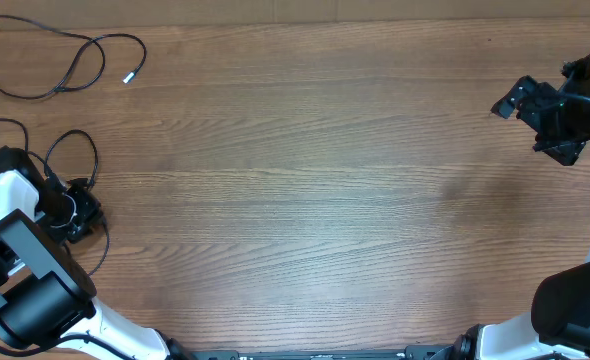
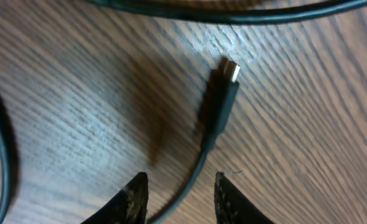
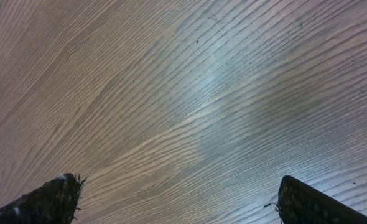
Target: Untangle cables
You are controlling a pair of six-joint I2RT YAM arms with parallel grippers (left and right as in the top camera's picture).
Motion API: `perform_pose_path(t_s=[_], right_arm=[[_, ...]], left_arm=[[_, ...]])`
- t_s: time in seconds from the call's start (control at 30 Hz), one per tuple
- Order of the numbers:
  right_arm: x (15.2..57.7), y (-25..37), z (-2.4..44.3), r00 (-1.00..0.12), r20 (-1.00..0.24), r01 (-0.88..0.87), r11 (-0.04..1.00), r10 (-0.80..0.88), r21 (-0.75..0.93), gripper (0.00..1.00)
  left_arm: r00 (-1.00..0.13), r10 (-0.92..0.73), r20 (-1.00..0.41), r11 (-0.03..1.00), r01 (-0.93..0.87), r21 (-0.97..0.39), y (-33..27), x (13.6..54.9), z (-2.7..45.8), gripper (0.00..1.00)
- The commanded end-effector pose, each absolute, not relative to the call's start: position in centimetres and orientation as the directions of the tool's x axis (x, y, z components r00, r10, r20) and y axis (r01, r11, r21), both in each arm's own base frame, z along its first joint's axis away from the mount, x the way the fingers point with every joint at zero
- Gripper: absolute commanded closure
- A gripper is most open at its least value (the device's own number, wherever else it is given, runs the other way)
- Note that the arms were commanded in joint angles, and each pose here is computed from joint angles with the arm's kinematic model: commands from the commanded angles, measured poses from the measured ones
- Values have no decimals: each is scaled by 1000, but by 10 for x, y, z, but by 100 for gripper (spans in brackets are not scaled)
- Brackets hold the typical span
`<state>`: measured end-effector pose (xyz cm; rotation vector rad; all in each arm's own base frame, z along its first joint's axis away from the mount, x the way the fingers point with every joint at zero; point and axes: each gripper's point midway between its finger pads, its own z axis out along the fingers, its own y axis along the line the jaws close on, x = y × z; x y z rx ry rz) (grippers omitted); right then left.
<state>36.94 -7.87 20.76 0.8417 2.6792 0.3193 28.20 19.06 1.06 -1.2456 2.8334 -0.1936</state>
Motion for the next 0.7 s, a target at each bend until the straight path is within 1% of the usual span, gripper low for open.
perform_pose_path(t_s=[0.0,0.07,0.13,0.17,0.27,0.3,0.47,0.6,0.67], right_arm=[[371,-79,208,-779,-232,511,805,582,302,0],[371,-79,208,-779,-232,511,805,582,301,0],[371,-79,208,-779,-232,511,805,582,302,0],[371,-79,208,-779,-232,511,805,582,301,0],[371,-79,208,-779,-232,511,805,582,302,0],[371,-79,208,-779,-232,511,805,582,301,0],[371,-79,208,-779,-232,511,805,582,301,0],[371,-79,208,-779,-232,511,805,582,301,0],[371,-79,208,-779,-232,511,805,582,302,0]], left_arm=[[-698,-716,23,691,-713,-118,184,272,-2,65],[-698,-716,27,691,-713,-117,182,270,-7,73],[-698,-716,30,691,-714,-117,181,268,-10,75],[-698,-715,32,691,-714,-116,180,267,-10,78],[-697,-715,45,690,-715,-114,178,264,-10,92],[-697,-715,52,690,-716,-110,177,262,-10,95],[-689,-717,106,685,-724,-78,172,249,-10,96],[-642,-750,158,640,-765,-70,164,240,-8,96],[-638,-751,168,638,-767,-63,163,238,-8,96]])
